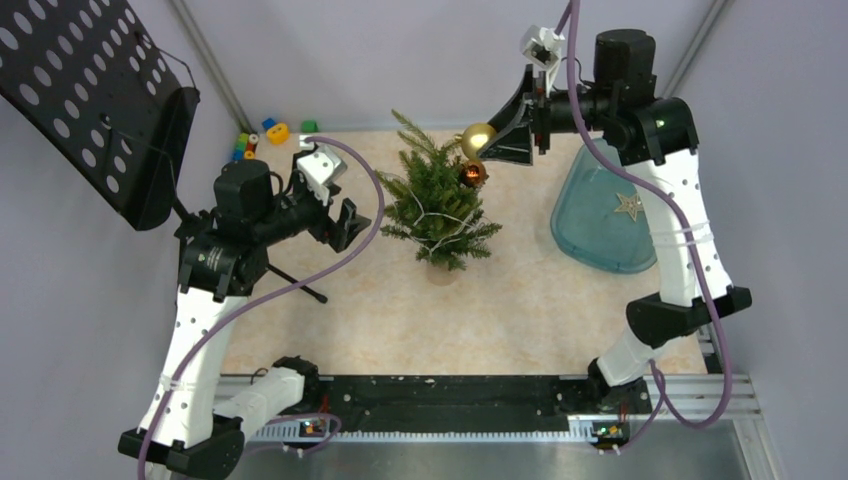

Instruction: Decorate the small christmas tree

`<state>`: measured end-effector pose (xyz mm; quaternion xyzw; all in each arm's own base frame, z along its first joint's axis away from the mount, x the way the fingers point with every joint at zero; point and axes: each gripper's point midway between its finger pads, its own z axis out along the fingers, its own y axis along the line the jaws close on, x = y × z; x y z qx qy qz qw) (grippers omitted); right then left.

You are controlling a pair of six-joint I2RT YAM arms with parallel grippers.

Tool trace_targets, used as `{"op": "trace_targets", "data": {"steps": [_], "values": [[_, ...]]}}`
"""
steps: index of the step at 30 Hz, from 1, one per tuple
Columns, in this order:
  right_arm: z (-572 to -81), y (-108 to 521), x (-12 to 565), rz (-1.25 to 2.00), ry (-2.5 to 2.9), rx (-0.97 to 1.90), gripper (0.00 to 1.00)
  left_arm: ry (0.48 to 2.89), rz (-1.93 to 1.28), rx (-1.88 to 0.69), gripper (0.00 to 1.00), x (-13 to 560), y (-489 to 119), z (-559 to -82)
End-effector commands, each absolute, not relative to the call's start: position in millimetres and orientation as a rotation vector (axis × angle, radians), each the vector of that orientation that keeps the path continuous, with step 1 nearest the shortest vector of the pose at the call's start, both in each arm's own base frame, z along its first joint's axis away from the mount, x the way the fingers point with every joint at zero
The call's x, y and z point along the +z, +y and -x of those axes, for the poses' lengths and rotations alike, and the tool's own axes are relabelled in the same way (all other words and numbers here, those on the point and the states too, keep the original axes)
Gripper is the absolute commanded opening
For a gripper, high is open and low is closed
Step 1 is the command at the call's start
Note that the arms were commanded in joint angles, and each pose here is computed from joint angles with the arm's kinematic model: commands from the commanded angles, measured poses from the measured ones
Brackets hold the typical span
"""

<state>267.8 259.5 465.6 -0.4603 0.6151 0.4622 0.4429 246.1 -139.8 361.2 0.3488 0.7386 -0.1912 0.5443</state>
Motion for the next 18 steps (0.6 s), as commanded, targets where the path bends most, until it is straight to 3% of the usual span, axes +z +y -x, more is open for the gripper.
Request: {"op": "trace_targets", "data": {"steps": [1, 7, 18], "values": [[-271, 263, 484, 1.138, 1.473, 1.118, 0.0, 1.687, -0.844, -0.452, 0.88, 373, -142, -245], [-273, 267, 503, 1.128, 1.421, 1.138, 0.0, 1.685, -0.843, -0.45, 0.88, 373, -142, -245], [-274, 259, 475, 1.108, 1.517, 1.086, 0.0, 1.681, -0.846, -0.455, 0.88, 374, -142, -244]]}}
